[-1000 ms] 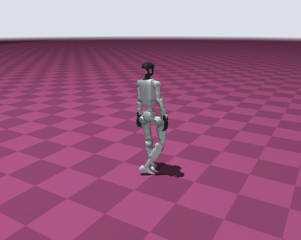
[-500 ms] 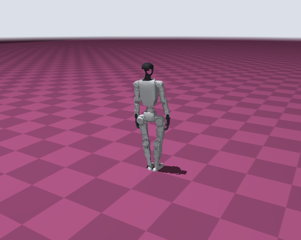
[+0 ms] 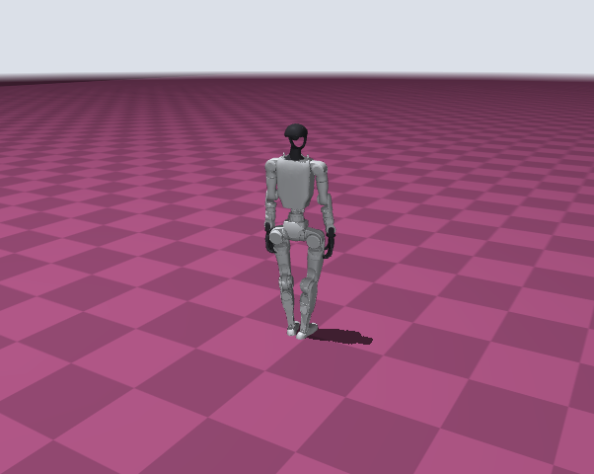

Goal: In place motions

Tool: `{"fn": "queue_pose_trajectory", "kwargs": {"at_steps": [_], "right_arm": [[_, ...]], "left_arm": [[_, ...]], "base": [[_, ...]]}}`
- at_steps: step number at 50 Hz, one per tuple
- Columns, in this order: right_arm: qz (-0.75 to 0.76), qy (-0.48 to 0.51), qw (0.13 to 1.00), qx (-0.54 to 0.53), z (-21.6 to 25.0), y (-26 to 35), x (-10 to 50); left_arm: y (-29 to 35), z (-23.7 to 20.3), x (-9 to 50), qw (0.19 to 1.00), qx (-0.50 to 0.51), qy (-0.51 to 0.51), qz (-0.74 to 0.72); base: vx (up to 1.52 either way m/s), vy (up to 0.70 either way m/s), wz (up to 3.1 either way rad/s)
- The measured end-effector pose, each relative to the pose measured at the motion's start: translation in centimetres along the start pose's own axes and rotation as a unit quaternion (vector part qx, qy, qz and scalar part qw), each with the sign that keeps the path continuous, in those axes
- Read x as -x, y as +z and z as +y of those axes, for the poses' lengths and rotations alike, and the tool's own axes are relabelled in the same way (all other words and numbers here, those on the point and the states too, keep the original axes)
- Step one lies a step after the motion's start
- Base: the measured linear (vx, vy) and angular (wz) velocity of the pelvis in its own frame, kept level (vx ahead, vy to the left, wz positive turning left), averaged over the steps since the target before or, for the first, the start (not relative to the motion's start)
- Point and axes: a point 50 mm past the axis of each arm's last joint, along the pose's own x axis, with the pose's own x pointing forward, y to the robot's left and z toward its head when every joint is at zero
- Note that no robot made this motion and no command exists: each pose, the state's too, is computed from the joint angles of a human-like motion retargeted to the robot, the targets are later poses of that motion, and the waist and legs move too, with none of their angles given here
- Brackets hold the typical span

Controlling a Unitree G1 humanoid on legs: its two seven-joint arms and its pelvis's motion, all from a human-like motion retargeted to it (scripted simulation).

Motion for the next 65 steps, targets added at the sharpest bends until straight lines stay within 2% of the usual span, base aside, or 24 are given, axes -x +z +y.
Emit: {"fn": "queue_pose_trajectory", "kwargs": {"at_steps": [5,11,35,65], "right_arm": [[0.037,0.009,0.999,-0.031,0.5,-2.2,-0.2],[0.046,-0.004,0.999,-0.029,0.7,-3.1,-0.4],[-0.054,-0.045,0.998,0.002,-0.3,2.0,0.2],[0.012,-0.026,1.0,-0.011,0.5,-1.4,-0.3]], "left_arm": [[0.9,0.4,0.1,0.999,-0.04,0.003,-0.015],[0.9,0.1,0.1,0.999,-0.029,0.0,-0.022],[-0.2,-0.3,-0.1,1.0,0.022,-0.011,-0.015],[0.0,-0.1,-0.1,0.999,0.029,-0.009,-0.016]], "base": [[-0.04,0.01,0.39],[0.0,0.0,0.0],[0.0,0.0,0.02],[0.01,-0.01,-0.01]]}}
